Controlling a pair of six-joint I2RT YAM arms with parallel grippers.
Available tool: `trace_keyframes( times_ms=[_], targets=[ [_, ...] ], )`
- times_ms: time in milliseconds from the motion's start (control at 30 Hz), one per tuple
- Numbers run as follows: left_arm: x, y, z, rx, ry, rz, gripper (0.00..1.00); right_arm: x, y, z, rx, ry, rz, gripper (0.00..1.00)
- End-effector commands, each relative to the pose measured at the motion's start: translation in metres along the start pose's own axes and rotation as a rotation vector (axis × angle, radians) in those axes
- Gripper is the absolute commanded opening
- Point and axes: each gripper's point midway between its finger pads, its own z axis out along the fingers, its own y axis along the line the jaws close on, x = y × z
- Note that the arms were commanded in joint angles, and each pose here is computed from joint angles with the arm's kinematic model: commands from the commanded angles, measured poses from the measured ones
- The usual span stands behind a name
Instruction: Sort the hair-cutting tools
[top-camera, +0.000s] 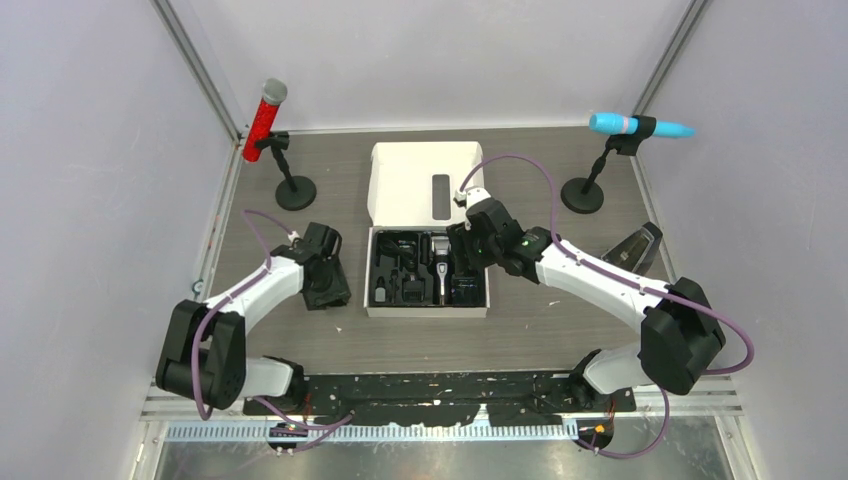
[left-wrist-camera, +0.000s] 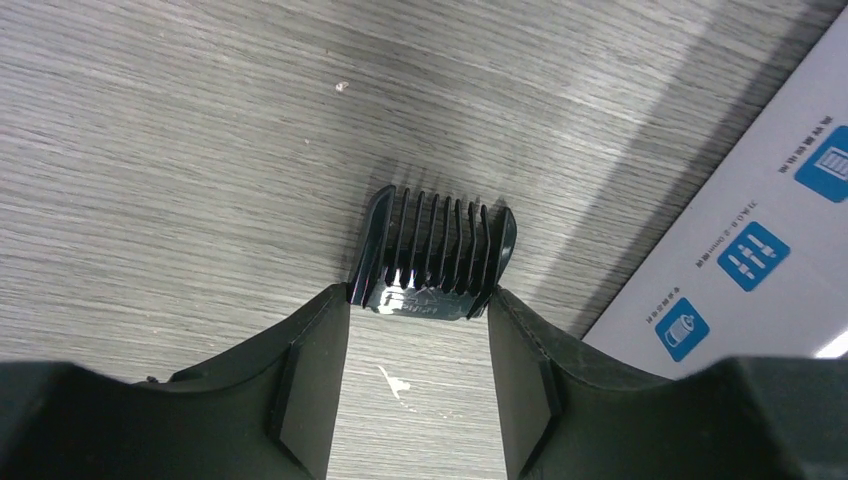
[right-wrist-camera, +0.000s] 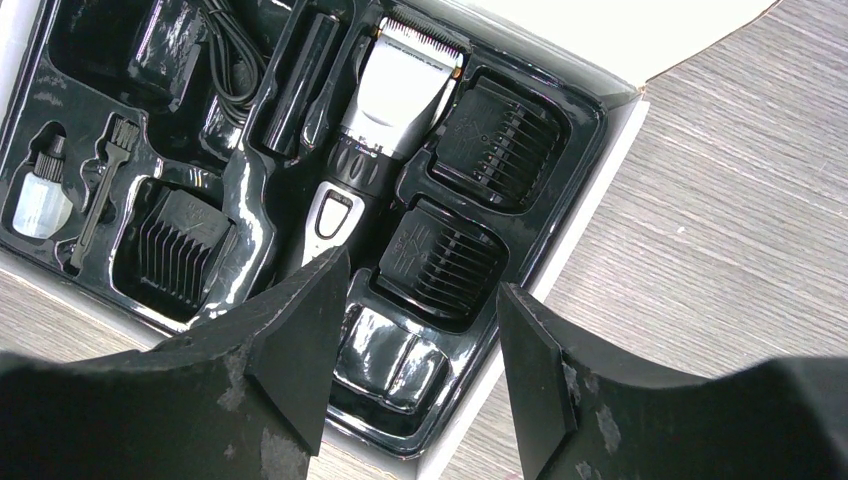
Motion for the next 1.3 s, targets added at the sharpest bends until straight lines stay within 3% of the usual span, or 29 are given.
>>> trace_keyframes(
  times_ms=[0,167,300,600,833,1267],
  targets=[
    [-0.016,-0.01,-0.011,0.054,-0.073,-0.027,0.27,-0.019,0.003,-0.011,-0.01,-0.081,0.011,0.64],
    [-0.017,-0.011,-0.015,0.07,-0.086,-0.03,0.24,-0.02,0.003,-0.012,-0.01,-0.085,0.012,0.64],
    [-0.014,-0.008,-0.013,0.052,-0.078,-0.035,0.3,-0.021,0.003,-0.014,-0.012,-0.09,0.013,0.64],
    [-0.02,-0.008,-0.024,0.073,-0.122,-0.044,0.21,-0.022,0.002,-0.017,-0.01,-0.101,0.011,0.64],
    [-0.03,-0.011,-0.047,0.113,-0.191,-0.031,0.19,-0.024,0.003,-0.02,-0.016,-0.111,0.015,0.64],
    [-0.031,-0.068,-0.104,0.406,-0.282,0.19,0.18,-0.031,0.005,-0.026,-0.036,-0.151,0.026,0.65]
  ],
)
